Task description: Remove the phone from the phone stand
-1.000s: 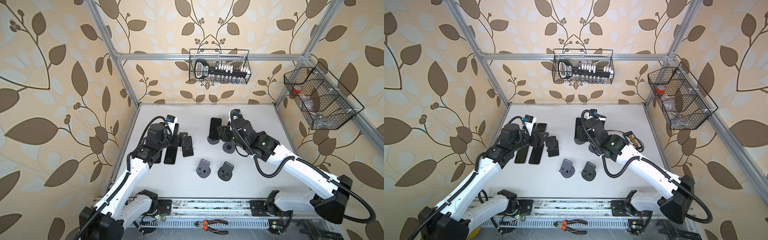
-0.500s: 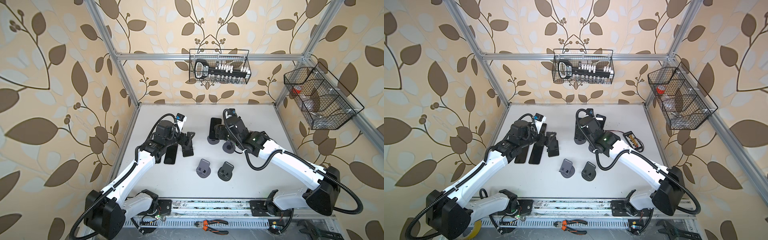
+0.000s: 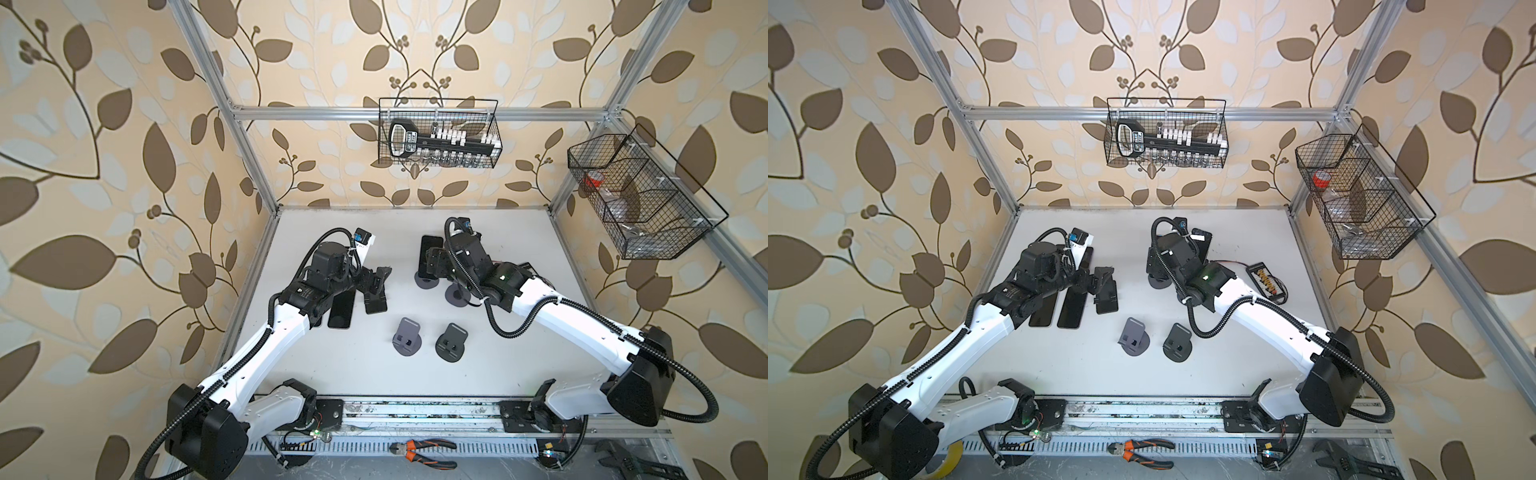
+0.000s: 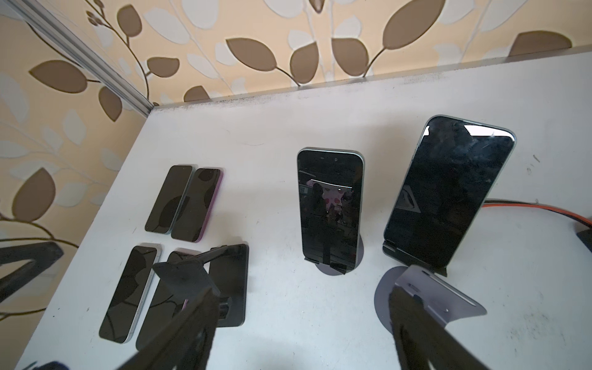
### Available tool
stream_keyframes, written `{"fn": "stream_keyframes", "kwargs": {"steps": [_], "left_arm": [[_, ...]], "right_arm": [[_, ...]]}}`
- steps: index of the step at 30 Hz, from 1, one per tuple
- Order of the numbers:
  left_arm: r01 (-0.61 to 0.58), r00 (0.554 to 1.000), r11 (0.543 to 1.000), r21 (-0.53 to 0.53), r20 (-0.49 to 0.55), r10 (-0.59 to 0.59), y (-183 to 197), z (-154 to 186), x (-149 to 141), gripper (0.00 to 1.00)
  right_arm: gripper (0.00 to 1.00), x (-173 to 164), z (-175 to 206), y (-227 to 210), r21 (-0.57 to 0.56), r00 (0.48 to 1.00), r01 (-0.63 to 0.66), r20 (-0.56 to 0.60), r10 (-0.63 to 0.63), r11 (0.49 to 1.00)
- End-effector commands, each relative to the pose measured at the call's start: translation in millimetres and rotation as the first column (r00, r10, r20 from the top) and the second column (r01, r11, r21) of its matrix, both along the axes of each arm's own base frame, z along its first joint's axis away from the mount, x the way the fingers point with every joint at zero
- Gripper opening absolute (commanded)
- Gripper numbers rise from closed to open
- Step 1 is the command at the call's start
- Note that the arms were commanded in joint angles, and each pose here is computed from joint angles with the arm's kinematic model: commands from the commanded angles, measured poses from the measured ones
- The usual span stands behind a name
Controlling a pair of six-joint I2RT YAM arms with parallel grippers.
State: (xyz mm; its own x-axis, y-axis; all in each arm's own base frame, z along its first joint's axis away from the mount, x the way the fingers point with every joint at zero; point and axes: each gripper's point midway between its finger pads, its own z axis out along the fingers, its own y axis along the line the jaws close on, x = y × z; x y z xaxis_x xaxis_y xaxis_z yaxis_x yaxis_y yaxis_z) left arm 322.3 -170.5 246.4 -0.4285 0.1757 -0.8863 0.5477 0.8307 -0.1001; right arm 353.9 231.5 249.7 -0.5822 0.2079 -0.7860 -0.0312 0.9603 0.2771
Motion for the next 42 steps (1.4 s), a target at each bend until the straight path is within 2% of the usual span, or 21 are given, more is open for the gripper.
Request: {"fn": "stream_keyframes", "kwargs": {"steps": [1,5,8,42], "left_arm": [[-0.007,0.997,1.0,0.02,0.075,0.006,2.7,22.5,-0.2,0.99],[-0.02,0.996,0.999,0.025,0.082,0.018,4.9,23.8,-0.4,0.99],[-0.024,0.996,0.999,0.028,0.085,0.022,5.3,24.3,-1.6,0.99],[-0.036,0.996,0.998,0.056,0.078,0.032,6.0,18.1,-0.2,0.99]], "right_arm": [[0.87,9.3,9.5,1.0,0.039,0.998,0.053,0.011,-0.054,0.998],[0.98,12.6,7.6,4.2,0.043,0.998,0.062,-0.001,-0.062,0.997],[0.99,14.2,5.1,6.7,0.043,0.998,0.061,-0.01,-0.061,0.997],[1.0,37.5,-35.6,24.6,-0.054,0.996,0.062,-0.066,-0.066,0.997]]}}
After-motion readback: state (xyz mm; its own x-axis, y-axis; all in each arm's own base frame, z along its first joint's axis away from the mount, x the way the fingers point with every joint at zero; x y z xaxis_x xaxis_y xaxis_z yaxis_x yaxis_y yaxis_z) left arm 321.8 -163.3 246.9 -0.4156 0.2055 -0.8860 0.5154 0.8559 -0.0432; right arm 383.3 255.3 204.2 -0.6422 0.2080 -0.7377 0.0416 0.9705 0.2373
